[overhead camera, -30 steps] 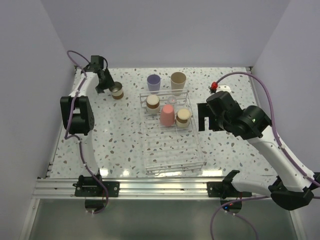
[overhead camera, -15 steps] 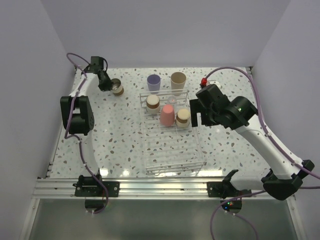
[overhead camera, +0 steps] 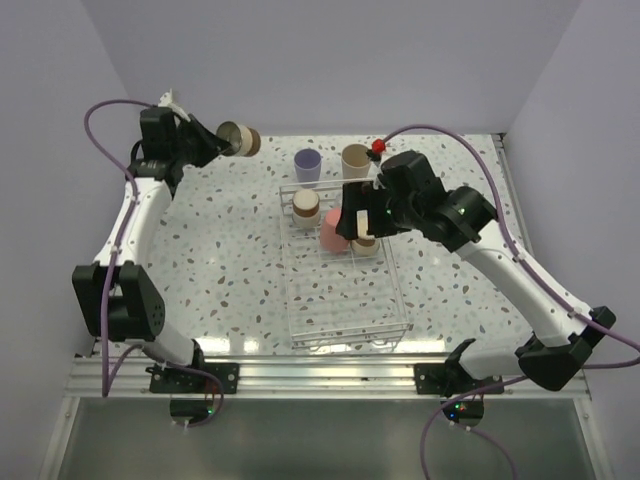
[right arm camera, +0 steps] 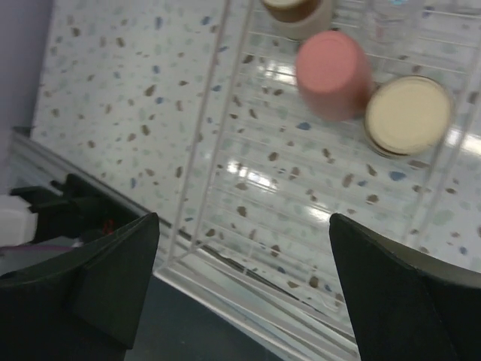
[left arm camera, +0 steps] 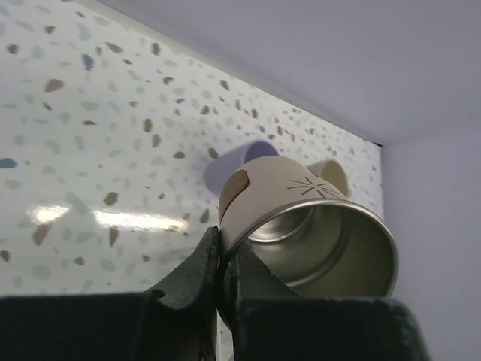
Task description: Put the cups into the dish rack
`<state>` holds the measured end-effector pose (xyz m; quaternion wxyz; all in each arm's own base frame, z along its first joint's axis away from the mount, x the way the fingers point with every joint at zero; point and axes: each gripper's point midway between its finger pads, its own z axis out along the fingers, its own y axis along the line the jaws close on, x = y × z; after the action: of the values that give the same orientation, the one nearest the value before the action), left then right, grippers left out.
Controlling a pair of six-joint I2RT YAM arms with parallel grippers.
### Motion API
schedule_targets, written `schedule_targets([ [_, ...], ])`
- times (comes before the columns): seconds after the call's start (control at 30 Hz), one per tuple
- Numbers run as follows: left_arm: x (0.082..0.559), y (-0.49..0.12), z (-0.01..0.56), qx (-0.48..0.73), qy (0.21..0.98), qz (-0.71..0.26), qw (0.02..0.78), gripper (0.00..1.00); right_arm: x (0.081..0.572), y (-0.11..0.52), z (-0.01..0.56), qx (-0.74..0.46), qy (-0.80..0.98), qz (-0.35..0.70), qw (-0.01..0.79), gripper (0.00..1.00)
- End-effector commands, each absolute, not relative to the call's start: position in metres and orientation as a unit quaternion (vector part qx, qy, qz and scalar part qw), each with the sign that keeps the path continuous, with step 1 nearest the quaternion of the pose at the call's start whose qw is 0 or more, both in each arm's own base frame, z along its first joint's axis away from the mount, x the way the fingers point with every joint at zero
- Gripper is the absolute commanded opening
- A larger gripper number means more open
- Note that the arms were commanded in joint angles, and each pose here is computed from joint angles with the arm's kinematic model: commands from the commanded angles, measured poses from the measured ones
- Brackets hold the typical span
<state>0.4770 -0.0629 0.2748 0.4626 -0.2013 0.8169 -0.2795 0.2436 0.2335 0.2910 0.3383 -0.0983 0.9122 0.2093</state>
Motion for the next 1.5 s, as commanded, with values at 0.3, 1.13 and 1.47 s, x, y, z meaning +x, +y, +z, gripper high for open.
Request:
schedule_targets([
  [0.3, 0.364, -0.151, 0.365, -0.065, 0.709, -0.523, 0.469, 0.0, 0.226, 0.358, 0.391, -0.156, 0.751, 0.568, 0.299, 0.98],
  [1.13, 0.268, -0.166, 0.411, -0.02, 0.61, -0.635, 0.473, 0.0, 0.239, 0.397, 0.443, -0.081, 0.627, 0.737, 0.24, 0.98],
  [1.47, 0.261, -0.167, 0.424, -0.004, 0.6, -0.638, 0.483, 0.0, 0.253, 0.403, 0.446, -0.063, 0.619, 0.748, 0.231, 0.98],
])
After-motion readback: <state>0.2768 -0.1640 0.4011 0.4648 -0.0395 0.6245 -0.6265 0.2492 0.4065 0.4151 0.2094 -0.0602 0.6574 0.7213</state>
